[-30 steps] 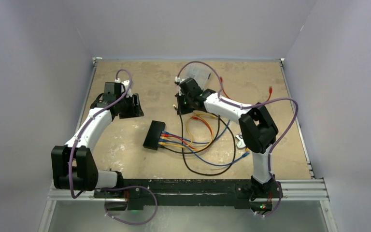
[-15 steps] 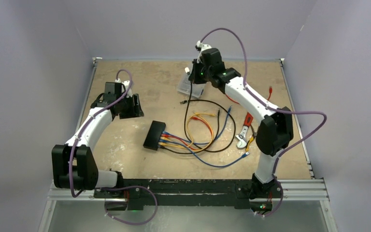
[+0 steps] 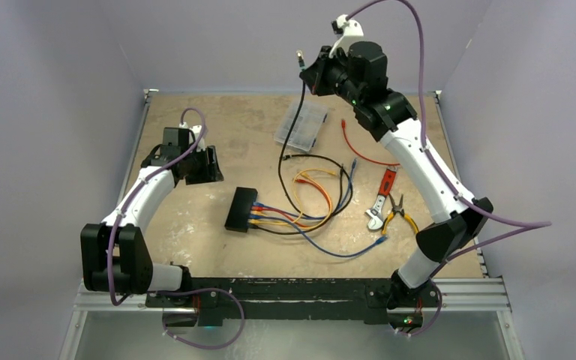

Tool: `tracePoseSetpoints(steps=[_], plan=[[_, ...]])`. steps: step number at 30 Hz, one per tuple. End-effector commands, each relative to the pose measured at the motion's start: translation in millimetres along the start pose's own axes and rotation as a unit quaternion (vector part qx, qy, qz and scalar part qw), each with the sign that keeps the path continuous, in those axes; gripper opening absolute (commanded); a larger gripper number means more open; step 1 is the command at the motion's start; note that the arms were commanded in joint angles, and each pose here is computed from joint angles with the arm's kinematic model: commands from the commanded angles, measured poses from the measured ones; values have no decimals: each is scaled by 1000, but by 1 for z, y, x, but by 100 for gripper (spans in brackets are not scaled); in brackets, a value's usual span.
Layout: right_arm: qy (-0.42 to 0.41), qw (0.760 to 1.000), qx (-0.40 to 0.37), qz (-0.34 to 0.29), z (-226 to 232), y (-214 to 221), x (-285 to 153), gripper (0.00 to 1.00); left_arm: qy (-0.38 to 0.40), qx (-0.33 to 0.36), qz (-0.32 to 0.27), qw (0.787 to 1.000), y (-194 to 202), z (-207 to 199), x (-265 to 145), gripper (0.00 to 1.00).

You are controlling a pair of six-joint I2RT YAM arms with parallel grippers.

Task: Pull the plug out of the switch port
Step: Place the connector at the center of the board.

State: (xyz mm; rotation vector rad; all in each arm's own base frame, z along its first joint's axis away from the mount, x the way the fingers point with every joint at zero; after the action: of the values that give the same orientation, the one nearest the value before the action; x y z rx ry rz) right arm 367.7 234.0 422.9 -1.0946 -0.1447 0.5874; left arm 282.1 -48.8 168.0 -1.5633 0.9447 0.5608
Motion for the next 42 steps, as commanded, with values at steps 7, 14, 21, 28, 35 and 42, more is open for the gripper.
tracePoseSetpoints(steps=[7,14,21,28,35,42], plan=[[-84,986,4,-142,53,-97,-62,0,6,11,-7,1000,-4,1,1,52],[-134,970,16,-201,76,-129,-100,0,7,10,-6,1000,-4,1,1,52],[-165,953,21,-253,92,-157,-135,2,11,10,-3,1000,-3,0,3,52],[-144,960,18,-241,84,-149,-119,5,14,9,-2,1000,-3,0,4,52],[-88,991,39,-97,34,-53,-37,4,17,8,4,1000,-1,0,7,52],[-73,990,82,88,-21,67,28,6,19,8,7,1000,0,0,8,52]])
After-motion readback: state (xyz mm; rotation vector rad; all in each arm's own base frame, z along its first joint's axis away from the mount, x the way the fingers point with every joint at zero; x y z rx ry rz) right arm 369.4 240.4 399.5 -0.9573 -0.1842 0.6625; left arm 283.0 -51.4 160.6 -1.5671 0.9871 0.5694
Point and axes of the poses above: each gripper's point midway between its finger pads, its own x axis out along the fingers, its own z axis along the line the jaws close on, y = z × x, the point moved 7 cm from there along -x, back along the fingers, and after that the axes turned 8 degrees about x, right-handed, at the moved point
